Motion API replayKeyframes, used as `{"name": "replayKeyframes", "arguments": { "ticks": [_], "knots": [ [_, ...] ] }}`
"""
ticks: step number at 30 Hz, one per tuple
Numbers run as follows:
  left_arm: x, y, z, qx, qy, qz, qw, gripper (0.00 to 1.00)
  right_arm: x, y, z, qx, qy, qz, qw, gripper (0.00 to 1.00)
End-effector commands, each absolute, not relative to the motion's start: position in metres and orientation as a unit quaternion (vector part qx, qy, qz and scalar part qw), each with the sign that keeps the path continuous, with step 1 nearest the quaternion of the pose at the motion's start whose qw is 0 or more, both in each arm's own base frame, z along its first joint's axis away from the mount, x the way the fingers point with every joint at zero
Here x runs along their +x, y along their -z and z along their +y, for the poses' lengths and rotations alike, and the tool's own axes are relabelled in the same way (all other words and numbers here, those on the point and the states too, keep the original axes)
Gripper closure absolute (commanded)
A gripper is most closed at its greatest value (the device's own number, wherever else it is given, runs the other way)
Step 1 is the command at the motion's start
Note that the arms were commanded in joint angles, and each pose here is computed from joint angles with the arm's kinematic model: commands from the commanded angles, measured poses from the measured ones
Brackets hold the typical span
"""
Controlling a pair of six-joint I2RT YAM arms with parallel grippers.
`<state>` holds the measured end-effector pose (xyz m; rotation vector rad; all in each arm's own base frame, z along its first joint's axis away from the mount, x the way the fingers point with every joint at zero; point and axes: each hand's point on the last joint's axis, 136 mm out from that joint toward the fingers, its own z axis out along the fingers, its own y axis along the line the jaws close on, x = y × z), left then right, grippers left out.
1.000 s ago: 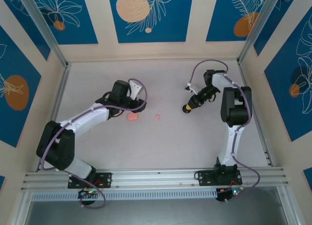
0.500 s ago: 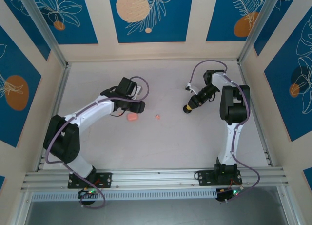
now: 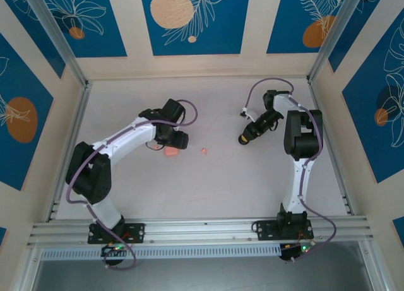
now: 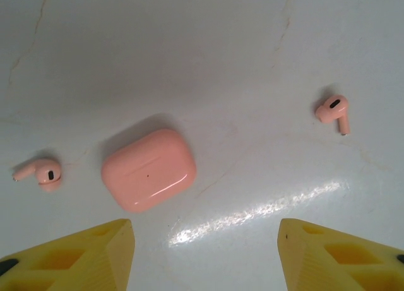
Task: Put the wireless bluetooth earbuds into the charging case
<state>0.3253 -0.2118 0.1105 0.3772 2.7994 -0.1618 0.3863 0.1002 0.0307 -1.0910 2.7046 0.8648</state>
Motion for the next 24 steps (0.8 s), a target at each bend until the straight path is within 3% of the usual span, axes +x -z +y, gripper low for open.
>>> {"name": "replayKeyframes", "arguments": {
  "ticks": [1,7,14,24],
  "knots": [
    [0.318,-0.11,-0.207,0.114,0.029,0.985,0.129,0.39,0.403,-0.043,0.098,-0.356,-0.266,0.892,0.081,0.56],
    [0.318,-0.109,-0.207,0.106,0.009,0.988,0.114,0.39,0.41,-0.061,0.098,-0.339,-0.257,0.899,0.105,0.51],
    [0.323,-0.103,-0.201,0.081,-0.02,0.991,0.106,0.4,0.414,-0.109,0.112,-0.324,-0.273,0.886,0.189,0.47],
    [0.327,-0.073,-0.197,0.058,-0.055,0.994,0.074,0.39,0.411,-0.147,0.142,-0.263,-0.277,0.895,0.23,0.41]
  ]
}}
